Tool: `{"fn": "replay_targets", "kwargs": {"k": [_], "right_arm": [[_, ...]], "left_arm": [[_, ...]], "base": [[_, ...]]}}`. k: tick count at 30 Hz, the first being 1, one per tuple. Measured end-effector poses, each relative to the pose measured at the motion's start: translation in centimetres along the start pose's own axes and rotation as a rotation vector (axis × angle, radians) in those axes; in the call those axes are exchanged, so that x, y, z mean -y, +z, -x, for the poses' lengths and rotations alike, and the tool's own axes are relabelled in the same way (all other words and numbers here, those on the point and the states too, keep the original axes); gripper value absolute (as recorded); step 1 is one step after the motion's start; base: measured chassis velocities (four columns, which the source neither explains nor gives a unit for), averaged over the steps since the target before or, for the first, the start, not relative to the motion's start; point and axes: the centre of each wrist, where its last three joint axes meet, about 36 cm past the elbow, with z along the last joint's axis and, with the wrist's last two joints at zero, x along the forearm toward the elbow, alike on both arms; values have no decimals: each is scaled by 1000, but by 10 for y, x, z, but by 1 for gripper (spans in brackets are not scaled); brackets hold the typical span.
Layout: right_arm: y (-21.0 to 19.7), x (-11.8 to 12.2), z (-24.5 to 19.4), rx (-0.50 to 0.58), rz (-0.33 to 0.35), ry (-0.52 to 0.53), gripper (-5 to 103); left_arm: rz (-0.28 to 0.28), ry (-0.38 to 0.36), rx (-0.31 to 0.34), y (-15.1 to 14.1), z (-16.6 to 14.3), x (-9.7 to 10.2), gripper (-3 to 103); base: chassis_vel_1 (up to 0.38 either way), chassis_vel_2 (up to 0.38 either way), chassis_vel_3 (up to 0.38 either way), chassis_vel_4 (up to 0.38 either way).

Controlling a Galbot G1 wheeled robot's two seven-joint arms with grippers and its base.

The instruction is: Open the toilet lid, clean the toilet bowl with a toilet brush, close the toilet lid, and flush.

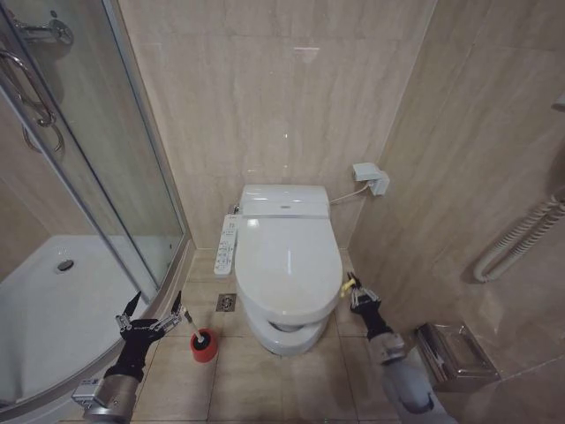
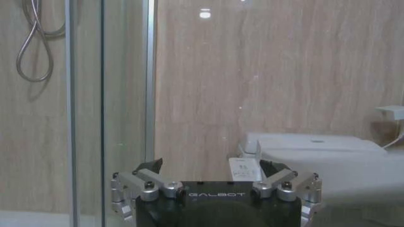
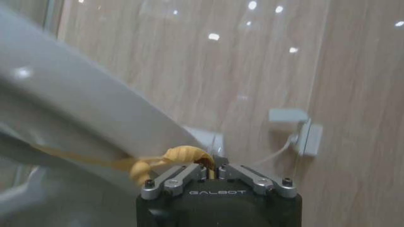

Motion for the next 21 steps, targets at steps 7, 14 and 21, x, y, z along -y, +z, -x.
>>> {"fn": "replay_targets", "kwargs": {"k": [7,14,21], "right_arm": [[-31,20,40,56,36,42,6],[-50,35,80,91,42,50,6],[-57,34,131,102,72,39,6]], "left_arm": [[0,0,0,0,0,0,100],[0,0,0,0,0,0,100],[0,0,0,0,0,0,100]], "base": [[0,0,0,0],[0,0,0,0],[0,0,0,0]]}}
